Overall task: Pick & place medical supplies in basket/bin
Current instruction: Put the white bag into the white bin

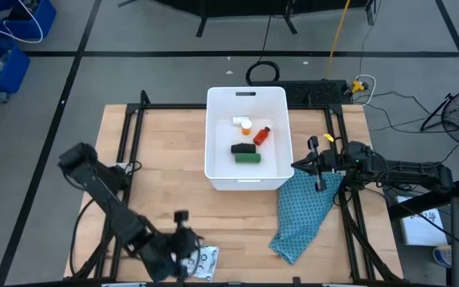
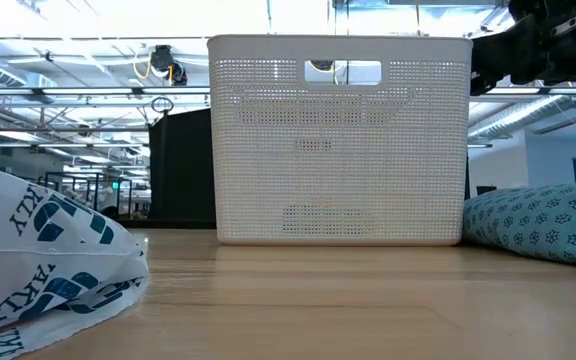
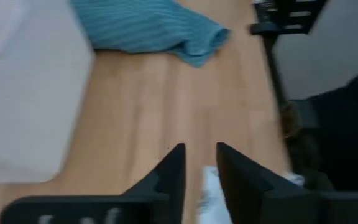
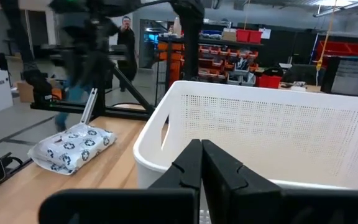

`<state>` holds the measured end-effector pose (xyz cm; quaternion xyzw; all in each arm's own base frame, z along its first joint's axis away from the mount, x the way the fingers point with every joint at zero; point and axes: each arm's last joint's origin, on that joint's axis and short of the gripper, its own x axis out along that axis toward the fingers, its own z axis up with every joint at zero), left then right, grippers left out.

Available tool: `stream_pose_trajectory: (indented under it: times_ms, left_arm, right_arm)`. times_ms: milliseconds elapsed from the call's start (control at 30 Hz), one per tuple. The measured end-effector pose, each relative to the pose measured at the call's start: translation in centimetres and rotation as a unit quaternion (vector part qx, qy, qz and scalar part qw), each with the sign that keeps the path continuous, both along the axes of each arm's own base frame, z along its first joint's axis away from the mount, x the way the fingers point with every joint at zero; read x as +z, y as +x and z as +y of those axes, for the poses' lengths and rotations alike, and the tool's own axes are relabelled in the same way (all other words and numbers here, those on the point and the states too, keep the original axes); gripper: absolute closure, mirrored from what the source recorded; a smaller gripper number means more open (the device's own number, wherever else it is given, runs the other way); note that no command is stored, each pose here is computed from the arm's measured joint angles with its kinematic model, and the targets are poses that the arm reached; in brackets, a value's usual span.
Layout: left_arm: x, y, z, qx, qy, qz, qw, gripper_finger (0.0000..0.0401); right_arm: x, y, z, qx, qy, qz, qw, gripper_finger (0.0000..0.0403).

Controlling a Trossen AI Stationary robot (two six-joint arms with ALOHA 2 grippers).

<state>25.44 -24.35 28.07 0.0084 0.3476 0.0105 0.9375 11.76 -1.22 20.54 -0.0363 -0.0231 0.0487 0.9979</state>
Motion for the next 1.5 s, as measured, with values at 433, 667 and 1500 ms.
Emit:
stream_pose_trajectory:
  times_ms: [433, 667, 1500]
  left_arm:
    - [-5.8, 2.8, -7.4, -0.101, 0.049, 0.088, 0.99, 0.0088]
    - [-7.9, 2.7, -7.8, -0.1, 0.025, 0.149, 0.983, 0.0017]
    - [-12.1, 4.3, -7.6, -0.133, 0.046, 0.215, 0.966, 0.0294]
  right_arm:
    - [-0.8, 0.1, 0.0, 0.002, 0.048, -0.004, 0.999, 0.0403]
    - [-1.6, -0.2, 0.0, 0.007, 0.039, -0.068, 0.997, 0.0403]
    - [-1.5, -0.2, 0.0, 0.007, 0.052, -0.07, 0.996, 0.0403]
